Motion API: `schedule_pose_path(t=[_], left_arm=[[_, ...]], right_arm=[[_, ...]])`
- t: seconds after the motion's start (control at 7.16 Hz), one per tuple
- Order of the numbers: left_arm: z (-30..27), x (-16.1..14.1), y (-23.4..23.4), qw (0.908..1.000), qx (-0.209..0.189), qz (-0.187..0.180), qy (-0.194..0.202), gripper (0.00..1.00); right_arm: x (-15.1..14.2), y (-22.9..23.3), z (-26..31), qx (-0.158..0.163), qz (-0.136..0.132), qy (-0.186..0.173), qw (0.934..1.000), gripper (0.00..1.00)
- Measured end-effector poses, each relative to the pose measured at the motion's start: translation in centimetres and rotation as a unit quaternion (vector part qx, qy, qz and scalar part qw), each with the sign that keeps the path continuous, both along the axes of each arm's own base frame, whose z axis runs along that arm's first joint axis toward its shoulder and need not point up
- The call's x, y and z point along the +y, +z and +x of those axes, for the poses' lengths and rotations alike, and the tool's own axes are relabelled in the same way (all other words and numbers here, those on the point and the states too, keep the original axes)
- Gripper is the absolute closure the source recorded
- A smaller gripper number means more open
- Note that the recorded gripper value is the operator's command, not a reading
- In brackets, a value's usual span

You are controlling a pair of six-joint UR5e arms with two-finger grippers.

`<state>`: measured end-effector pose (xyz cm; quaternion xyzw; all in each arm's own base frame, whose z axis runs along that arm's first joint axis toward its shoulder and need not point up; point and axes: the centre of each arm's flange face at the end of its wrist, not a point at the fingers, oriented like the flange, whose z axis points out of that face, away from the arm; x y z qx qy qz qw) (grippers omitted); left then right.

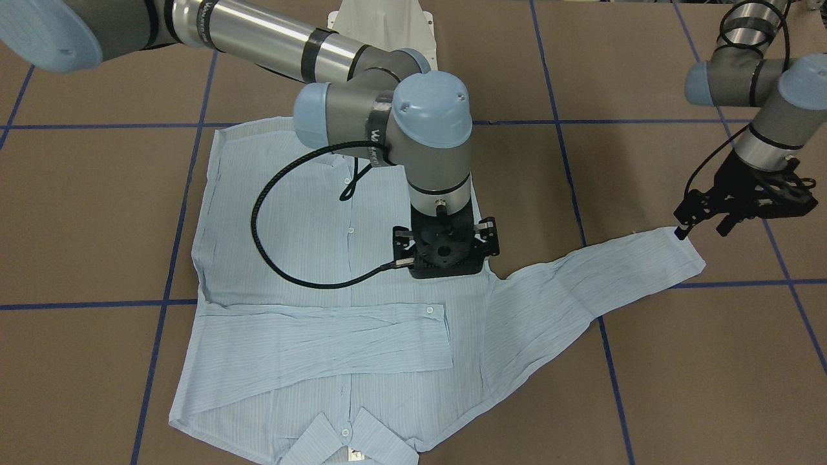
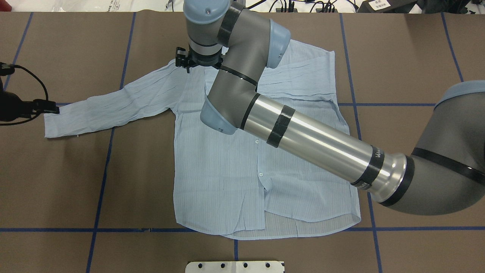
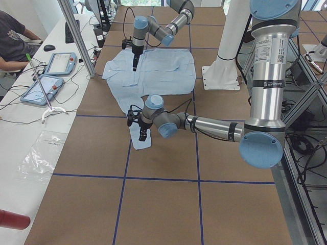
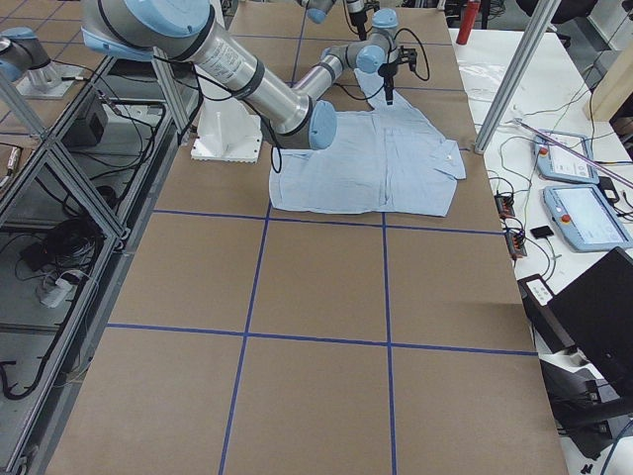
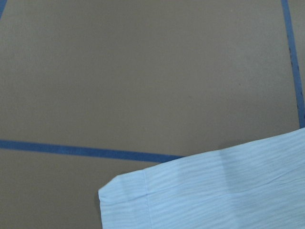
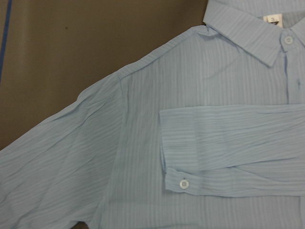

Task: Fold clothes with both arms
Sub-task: 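Release the sleeve with the right gripper while the left gripper approaches the other cuff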

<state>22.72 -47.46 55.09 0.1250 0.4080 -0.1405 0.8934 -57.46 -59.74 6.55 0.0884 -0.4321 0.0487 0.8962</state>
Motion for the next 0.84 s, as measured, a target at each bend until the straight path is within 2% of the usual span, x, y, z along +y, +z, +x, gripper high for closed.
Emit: schedule_pose_path(t=[0.28, 0.56, 0.84], left_arm=[[2.7, 2.5, 1.1, 0.9985, -0.008, -0.036, -0.042, 0.22], [2.6, 3.5, 2.8, 0.9972, -0.022, -0.049, -0.052, 0.26], [2.2, 4.1, 4.0, 0.9965, -0.033, -0.054, -0.055, 0.35]], right_arm=[[-1.5, 4.5, 6.1, 0.017, -0.006, -0.019, 0.9997, 0.00], [-1.9, 8.1, 10.5, 0.017, 0.000, -0.032, 0.9993, 0.00], [-1.8, 8.8, 11.4, 0.016, 0.005, -0.035, 0.9992, 0.00]])
